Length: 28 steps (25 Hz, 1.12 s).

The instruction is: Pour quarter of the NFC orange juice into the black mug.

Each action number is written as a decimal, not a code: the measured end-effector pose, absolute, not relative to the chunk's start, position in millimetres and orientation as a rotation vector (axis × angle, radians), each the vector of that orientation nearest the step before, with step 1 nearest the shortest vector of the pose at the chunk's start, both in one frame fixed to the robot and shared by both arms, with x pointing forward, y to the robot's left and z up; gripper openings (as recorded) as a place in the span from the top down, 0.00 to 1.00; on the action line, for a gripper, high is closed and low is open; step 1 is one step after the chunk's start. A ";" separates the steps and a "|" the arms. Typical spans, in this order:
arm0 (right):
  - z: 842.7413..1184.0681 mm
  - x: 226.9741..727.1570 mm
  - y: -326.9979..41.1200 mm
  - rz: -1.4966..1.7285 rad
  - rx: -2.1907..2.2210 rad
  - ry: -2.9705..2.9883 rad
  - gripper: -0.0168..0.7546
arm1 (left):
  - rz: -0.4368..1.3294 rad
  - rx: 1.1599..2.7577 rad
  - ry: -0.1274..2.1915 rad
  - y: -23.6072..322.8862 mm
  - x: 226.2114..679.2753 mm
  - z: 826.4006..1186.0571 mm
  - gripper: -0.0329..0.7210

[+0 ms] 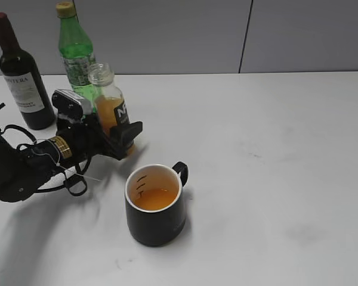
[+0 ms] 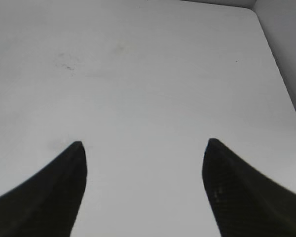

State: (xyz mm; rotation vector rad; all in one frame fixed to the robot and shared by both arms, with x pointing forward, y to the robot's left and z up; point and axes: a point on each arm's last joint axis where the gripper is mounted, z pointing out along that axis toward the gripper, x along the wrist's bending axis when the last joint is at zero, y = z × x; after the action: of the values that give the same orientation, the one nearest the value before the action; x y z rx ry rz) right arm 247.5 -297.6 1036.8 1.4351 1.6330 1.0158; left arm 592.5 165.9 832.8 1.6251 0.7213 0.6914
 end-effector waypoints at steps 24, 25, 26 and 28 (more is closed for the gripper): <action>1036.8 247.5 -297.6 1.016 1.435 1.633 0.26 | 0.715 1.660 0.776 174.7 575.3 827.5 0.04; 1036.8 247.5 -297.6 1.016 1.435 1.633 0.26 | 0.720 1.659 0.806 178.2 570.1 829.2 0.04; 1036.8 247.5 -297.6 1.016 1.435 1.633 0.26 | 0.730 1.665 0.827 181.7 564.9 830.6 0.04; 1036.8 247.5 -297.6 1.016 1.435 1.633 0.26 | 0.746 1.680 0.851 187.7 554.4 834.5 0.04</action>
State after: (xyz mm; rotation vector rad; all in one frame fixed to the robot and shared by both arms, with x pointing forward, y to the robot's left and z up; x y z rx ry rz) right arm 247.5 -297.6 1036.8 1.4351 1.6330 1.0158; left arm 554.4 187.7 834.5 1.6798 0.8506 0.7455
